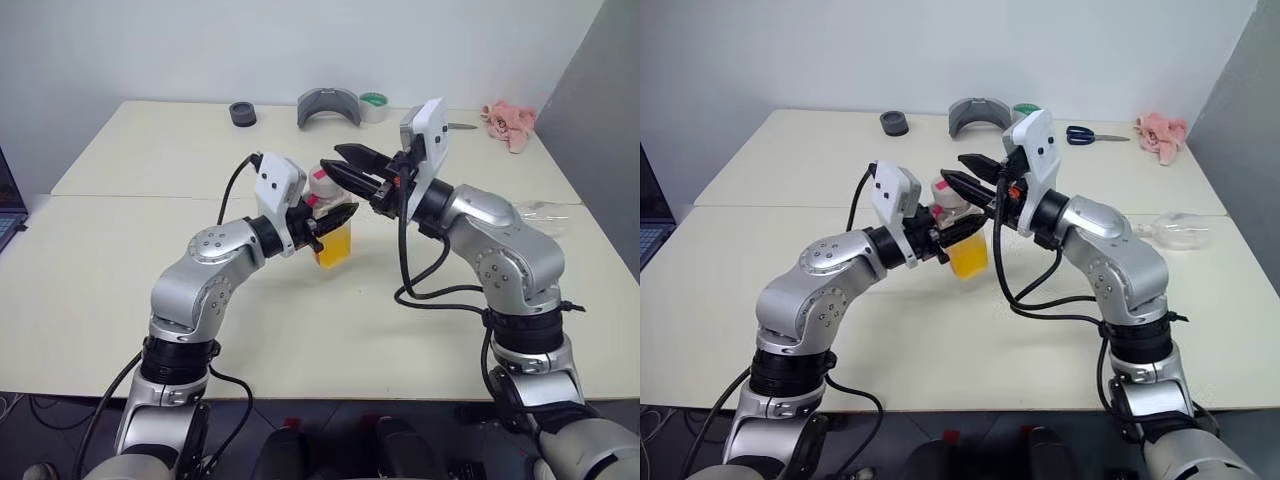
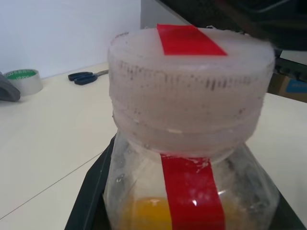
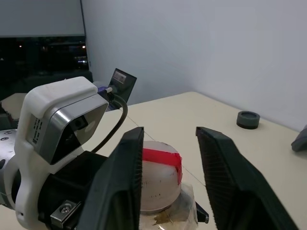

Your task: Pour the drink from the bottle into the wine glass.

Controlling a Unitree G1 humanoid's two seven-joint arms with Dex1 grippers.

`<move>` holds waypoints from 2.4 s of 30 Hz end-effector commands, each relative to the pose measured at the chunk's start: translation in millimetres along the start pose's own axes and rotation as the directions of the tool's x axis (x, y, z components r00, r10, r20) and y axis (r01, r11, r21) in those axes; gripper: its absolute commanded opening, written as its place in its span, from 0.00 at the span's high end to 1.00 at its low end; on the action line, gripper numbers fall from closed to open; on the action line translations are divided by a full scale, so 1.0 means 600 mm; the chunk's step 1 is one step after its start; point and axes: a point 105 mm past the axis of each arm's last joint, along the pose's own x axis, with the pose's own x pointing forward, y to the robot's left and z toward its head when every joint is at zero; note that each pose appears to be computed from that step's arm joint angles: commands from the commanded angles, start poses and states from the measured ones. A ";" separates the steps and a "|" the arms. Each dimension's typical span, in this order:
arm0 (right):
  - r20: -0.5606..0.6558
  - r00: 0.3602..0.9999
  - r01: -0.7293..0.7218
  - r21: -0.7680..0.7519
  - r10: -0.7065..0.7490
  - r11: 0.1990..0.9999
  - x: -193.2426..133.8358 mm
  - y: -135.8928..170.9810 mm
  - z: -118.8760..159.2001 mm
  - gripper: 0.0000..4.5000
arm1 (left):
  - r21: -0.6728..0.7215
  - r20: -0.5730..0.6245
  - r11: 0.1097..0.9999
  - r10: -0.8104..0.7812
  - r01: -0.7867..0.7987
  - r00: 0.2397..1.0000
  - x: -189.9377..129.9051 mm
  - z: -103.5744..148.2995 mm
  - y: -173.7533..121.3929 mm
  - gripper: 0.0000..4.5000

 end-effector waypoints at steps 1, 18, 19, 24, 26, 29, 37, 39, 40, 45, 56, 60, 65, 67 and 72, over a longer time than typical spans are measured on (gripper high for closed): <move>0.048 0.998 -0.043 -0.012 0.043 0.999 -0.002 0.013 0.023 0.32 | 0.054 0.076 0.998 -0.019 0.015 0.997 -0.006 0.038 -0.011 0.59; 0.071 0.996 0.050 -0.052 -0.046 0.997 0.023 0.030 0.011 0.00 | 0.049 0.076 0.999 -0.023 0.019 0.997 -0.004 0.038 -0.013 0.59; 0.079 0.996 0.054 -0.044 -0.050 0.998 0.023 0.029 0.014 0.00 | 0.049 0.076 0.999 -0.023 0.019 0.997 -0.004 0.038 -0.013 0.59; 0.094 0.994 0.056 -0.032 -0.052 0.998 0.021 0.026 0.022 0.00 | 0.048 0.076 0.999 -0.020 0.017 0.997 -0.004 0.037 -0.012 0.59; 0.094 0.994 0.056 -0.030 -0.053 0.998 0.020 0.025 0.021 0.00 | 0.048 0.077 0.999 -0.019 0.016 0.997 -0.004 0.037 -0.012 0.59; 0.088 0.995 0.045 -0.024 -0.043 0.999 0.020 0.027 0.019 0.09 | 0.047 0.077 0.999 -0.018 0.014 0.997 -0.004 0.037 -0.012 0.59; 0.042 0.999 0.012 -0.060 -0.010 0.998 0.017 0.035 0.000 0.59 | 0.048 0.076 0.999 -0.012 0.009 0.997 -0.004 0.036 -0.009 0.59; 0.044 0.999 0.013 -0.064 -0.010 0.998 0.017 0.034 0.000 0.59 | 0.048 0.077 0.999 -0.012 0.008 0.997 -0.005 0.037 -0.009 0.59; 0.046 0.999 0.016 -0.066 -0.013 0.998 0.017 0.033 0.001 0.59 | 0.048 0.076 0.999 -0.011 0.008 0.997 -0.005 0.037 -0.009 0.59; 0.053 0.999 0.013 -0.079 -0.009 0.997 0.017 0.023 0.008 0.59 | 0.048 0.075 0.999 -0.014 0.011 0.997 -0.006 0.037 -0.009 0.59; 0.014 0.971 -0.238 -0.004 0.238 0.971 0.011 -0.042 0.020 0.59 | 0.045 0.069 0.998 -0.046 0.043 0.997 -0.018 0.044 -0.024 0.59; -0.012 0.920 -0.390 0.018 0.391 0.920 0.006 -0.033 0.013 0.59 | 0.044 0.066 0.998 -0.048 0.045 0.997 -0.023 0.043 -0.028 0.59; -0.060 0.789 -0.612 0.006 0.611 0.791 0.022 0.004 0.009 0.59 | 0.045 0.053 0.997 -0.057 0.055 0.997 -0.029 0.039 -0.032 0.59; -0.065 0.760 -0.649 -0.007 0.647 0.761 0.027 0.011 0.007 0.59 | 0.044 0.053 0.997 -0.059 0.057 0.997 -0.031 0.039 -0.035 0.59; -0.075 0.706 -0.706 -0.006 0.704 0.708 0.040 0.024 0.002 0.59 | 0.040 0.055 0.997 -0.061 0.058 0.997 -0.034 0.038 -0.040 0.59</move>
